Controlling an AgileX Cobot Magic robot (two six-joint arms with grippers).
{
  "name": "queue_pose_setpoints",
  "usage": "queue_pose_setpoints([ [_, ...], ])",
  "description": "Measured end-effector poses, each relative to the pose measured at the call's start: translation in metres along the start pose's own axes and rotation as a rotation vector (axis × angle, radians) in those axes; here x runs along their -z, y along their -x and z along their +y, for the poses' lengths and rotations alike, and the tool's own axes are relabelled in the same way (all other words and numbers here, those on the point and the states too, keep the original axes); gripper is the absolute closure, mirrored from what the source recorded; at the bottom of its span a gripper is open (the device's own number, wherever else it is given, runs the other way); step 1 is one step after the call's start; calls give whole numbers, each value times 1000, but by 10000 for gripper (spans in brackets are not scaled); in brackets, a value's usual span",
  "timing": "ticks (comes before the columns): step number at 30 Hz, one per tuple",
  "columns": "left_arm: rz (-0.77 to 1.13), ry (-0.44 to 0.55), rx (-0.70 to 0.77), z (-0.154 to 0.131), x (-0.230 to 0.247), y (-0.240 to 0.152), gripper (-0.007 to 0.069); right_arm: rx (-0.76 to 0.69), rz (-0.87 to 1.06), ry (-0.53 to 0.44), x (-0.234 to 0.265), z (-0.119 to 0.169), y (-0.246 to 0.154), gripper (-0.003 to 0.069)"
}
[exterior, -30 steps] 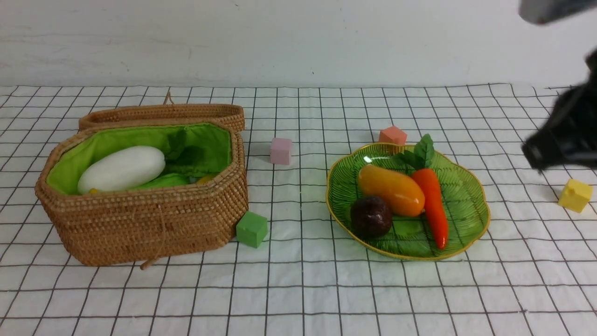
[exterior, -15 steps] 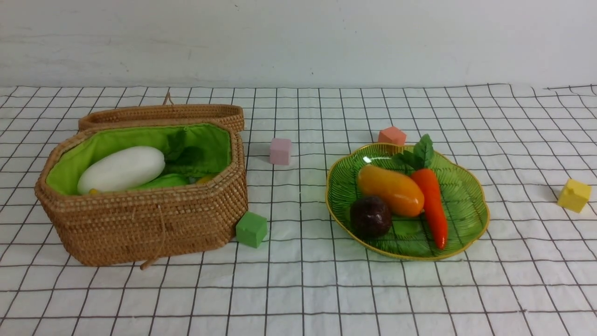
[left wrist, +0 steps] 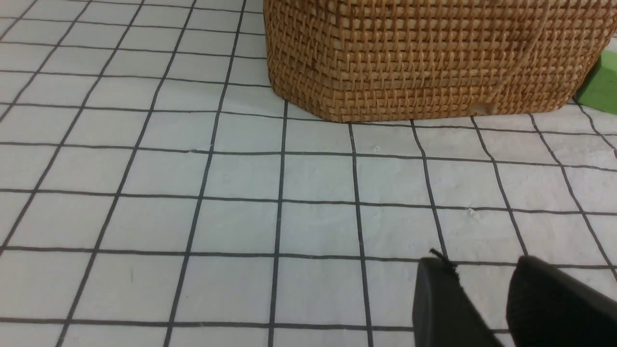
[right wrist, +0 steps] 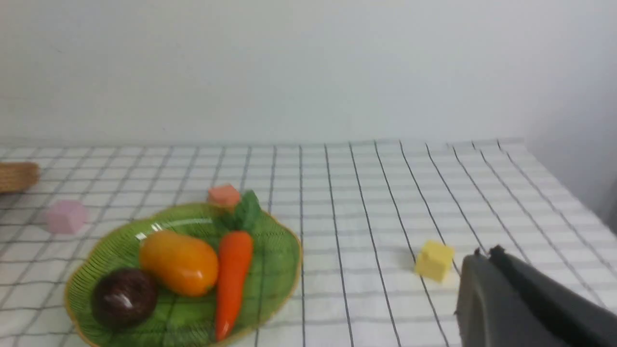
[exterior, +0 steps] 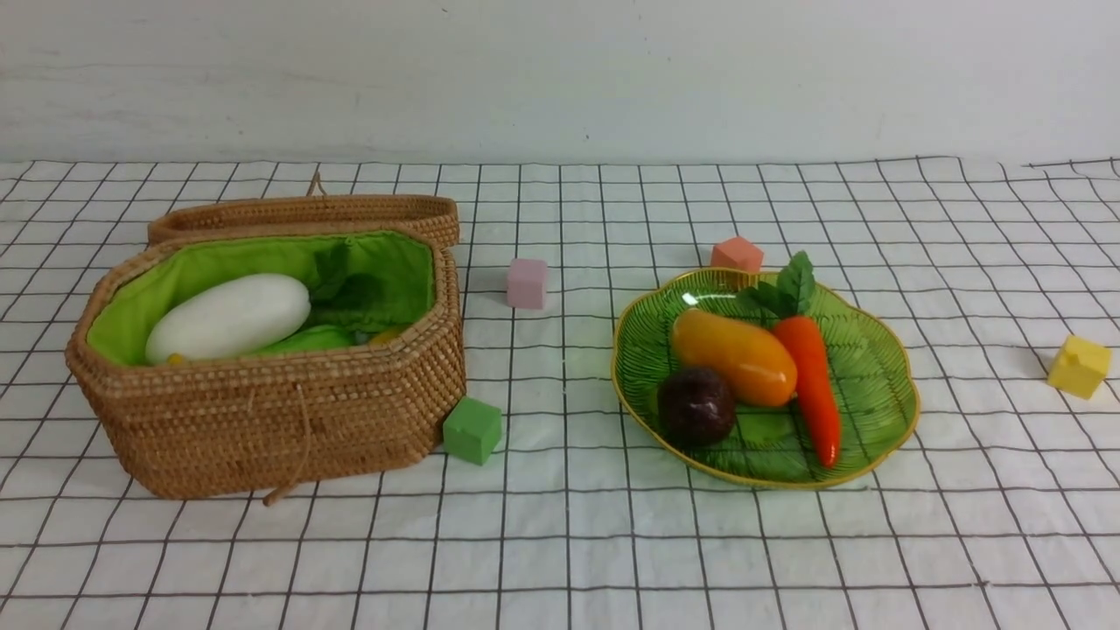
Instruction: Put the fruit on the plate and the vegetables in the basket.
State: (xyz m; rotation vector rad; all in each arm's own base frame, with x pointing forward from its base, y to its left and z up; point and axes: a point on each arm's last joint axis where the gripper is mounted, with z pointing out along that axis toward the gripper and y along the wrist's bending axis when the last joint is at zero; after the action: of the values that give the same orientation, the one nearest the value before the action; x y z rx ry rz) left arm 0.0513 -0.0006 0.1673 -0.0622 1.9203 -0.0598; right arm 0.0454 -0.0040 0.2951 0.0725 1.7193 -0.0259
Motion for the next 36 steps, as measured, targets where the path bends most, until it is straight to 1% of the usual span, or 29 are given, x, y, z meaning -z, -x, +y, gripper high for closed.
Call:
queue_pose_setpoints([
  [1,0,0,0,0,0,0,416,-27,24,-16,-3,-1,-21,655],
  [2,0,0,0,0,0,0,416,-67,57,-32,-7,-3,-52,654],
  [3,0,0,0,0,0,0,416,-83,83,-37,-10,-3,-70,652],
  [5,0,0,0,0,0,0,416,-105,145,-46,-18,-4,-99,652],
  [7,0,0,0,0,0,0,416,-115,203,-50,-22,-4,-119,652],
  [13,0,0,0,0,0,0,410,-131,153,-30,-24,-3,-118,644],
  [36,0,0,1,0,0,0,399,-123,149,-24,-24,-2,-118,623],
])
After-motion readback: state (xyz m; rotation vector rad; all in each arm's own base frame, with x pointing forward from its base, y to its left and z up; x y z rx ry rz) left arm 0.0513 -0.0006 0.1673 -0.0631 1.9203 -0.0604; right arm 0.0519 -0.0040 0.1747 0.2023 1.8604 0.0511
